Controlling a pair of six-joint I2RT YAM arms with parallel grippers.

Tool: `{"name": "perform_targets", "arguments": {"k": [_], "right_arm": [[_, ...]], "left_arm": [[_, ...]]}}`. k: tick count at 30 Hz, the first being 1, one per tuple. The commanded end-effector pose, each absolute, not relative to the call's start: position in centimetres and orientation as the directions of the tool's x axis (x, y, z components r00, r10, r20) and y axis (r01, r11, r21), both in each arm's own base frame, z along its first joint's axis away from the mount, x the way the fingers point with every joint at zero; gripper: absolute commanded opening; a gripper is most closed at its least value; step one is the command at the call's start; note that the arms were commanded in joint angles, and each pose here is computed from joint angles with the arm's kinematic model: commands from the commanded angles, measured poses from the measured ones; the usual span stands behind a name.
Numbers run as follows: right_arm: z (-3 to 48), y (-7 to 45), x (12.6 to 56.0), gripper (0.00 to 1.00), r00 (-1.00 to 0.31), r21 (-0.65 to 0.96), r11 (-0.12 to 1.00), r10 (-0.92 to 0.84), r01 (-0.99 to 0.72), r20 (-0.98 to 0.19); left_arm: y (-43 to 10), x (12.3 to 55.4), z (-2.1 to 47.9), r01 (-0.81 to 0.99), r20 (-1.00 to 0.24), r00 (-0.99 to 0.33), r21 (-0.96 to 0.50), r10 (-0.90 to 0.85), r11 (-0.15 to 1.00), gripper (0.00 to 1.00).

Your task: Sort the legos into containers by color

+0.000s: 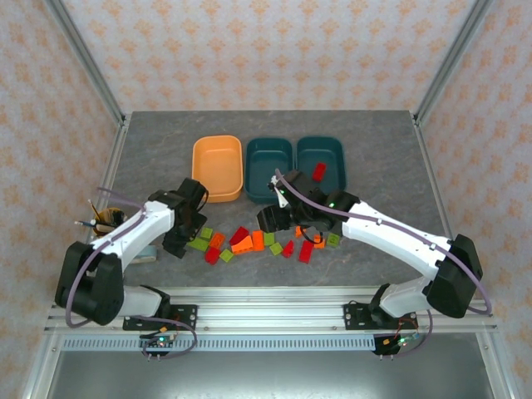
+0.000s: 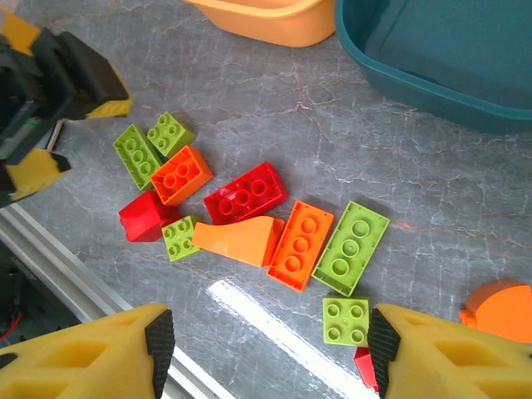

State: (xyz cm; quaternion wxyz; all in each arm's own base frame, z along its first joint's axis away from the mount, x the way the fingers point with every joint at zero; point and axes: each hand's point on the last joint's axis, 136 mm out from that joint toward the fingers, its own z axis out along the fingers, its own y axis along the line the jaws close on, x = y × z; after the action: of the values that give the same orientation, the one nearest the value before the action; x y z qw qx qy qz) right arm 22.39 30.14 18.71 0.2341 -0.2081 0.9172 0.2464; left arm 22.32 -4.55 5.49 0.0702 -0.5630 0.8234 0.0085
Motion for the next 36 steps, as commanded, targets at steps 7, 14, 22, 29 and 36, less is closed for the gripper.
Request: {"name": "perform_targets", "arguments": {"k": [7,14,22,29,36], "right_arm": [[20.3,31.1,22.5,0.65,-0.787,0.383,0.763,-0.254,-0.52,-0.562],[20.0,31.1,22.5,0.65,-0.793,0.377,0.771,-0.257,-0.513,-0.553],[19.5,31.3,22.7,0.65,-0.802,0.373,0.779,-0.262,-0.504,-0.537],[19.3,31.4,22.7,0.64,-0.808,0.376,0.782,-0.26,-0.497,-0.529],[19.3,31.3,22.6,0.64,-0.81,0.375,0.783,-0.261,-0.496,-0.526]], "left_arm": [[-4.6,22.7,1.8,-0.97,-0.084,-0.235,-0.035,-0.968,0.239,0.78],[-4.8,23.0,0.7,-0.969,-0.071,-0.229,-0.073,-0.971,0.234,0.7],[-5.3,23.0,-0.3,-0.965,-0.042,-0.249,-0.078,-0.968,0.252,0.59],[-5.4,23.6,-0.4,-0.96,-0.045,-0.26,-0.099,-0.964,0.264,0.49],[-5.3,24.3,0.1,-0.951,-0.068,-0.278,-0.123,-0.958,0.285,0.38]]}}
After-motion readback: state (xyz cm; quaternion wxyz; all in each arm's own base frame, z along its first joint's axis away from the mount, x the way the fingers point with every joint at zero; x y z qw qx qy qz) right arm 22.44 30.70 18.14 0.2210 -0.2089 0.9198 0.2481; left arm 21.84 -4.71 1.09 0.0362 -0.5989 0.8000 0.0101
